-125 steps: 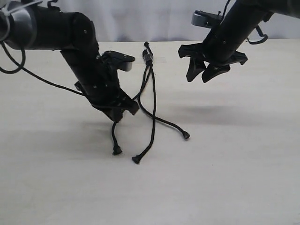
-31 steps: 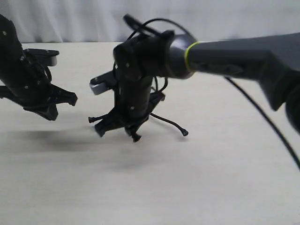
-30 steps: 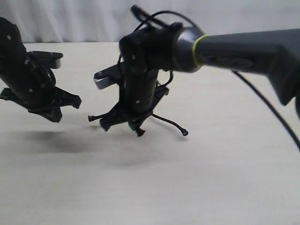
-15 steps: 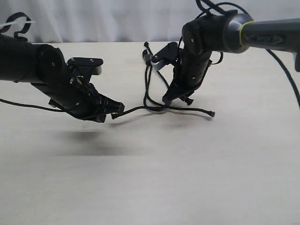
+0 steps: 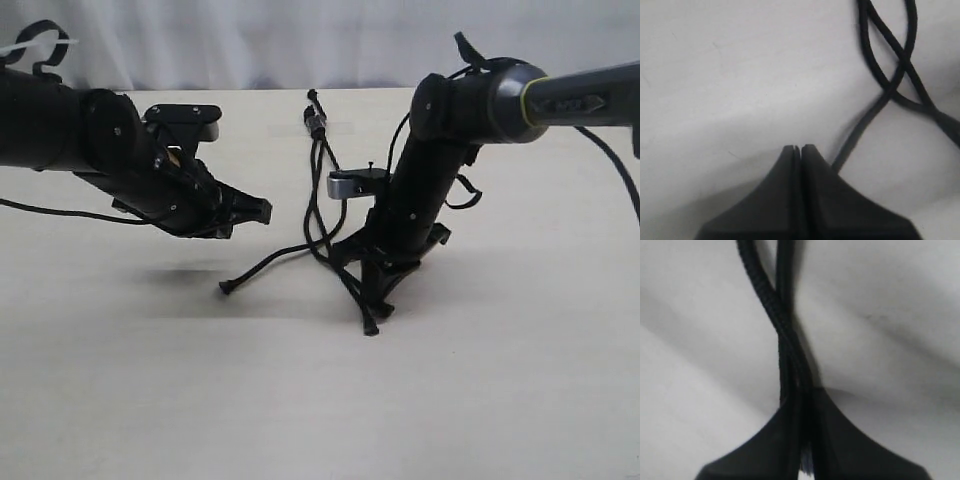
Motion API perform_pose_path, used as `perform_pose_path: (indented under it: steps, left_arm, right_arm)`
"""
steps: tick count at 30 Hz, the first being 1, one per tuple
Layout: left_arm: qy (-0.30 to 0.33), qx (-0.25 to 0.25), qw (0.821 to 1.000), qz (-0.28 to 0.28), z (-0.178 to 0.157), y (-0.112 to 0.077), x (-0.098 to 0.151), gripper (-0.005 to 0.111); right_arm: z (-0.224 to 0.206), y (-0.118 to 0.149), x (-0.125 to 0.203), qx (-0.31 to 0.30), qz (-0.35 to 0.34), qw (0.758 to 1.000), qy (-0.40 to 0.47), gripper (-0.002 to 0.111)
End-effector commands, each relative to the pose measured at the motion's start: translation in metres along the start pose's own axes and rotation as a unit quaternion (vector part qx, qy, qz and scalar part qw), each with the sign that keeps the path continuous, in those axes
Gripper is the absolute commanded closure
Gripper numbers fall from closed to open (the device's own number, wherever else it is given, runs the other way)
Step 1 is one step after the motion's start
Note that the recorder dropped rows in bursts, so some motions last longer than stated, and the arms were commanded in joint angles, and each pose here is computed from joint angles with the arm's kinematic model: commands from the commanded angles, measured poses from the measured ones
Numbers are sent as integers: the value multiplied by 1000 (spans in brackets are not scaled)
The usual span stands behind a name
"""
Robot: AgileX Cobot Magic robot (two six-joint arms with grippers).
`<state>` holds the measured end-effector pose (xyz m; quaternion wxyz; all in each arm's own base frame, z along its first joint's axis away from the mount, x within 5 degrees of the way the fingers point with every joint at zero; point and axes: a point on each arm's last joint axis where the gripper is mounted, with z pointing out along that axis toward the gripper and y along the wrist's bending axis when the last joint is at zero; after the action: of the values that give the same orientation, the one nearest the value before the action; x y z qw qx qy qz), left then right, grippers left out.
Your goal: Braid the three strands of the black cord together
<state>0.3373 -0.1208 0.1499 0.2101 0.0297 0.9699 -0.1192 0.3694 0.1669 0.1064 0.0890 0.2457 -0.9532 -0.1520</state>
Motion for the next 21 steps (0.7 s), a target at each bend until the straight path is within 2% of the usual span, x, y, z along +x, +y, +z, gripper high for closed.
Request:
perform_pose_path:
  steps: [1, 4, 9, 12, 17, 18, 21]
  left_arm:
    - [12, -1, 1000, -21, 20, 1, 4, 107]
    - [48, 11, 997, -54, 40, -1, 15, 107]
    - [78, 57, 995, -36, 53, -23, 29, 107]
    - [111, 73, 990, -40, 55, -27, 36, 107]
    - [154, 94, 982, -54, 52, -27, 42, 107]
    - [160, 100, 981, -46, 49, -27, 42, 107]
    - [139, 102, 983, -62, 33, -13, 28, 107]
  right_arm:
    - [13, -2, 14, -5, 9, 1000, 10, 104]
    - [10, 2, 15, -20, 22, 999, -13, 104]
    - [9, 7, 13, -43, 43, 998, -31, 104]
    - [9, 7, 13, -45, 57, 997, -26, 103]
    - [-7, 13, 14, -47, 72, 995, -47, 81]
    - [-16, 15, 14, -41, 71, 995, -64, 73]
    - [-40, 12, 18, -15, 89, 991, -98, 63]
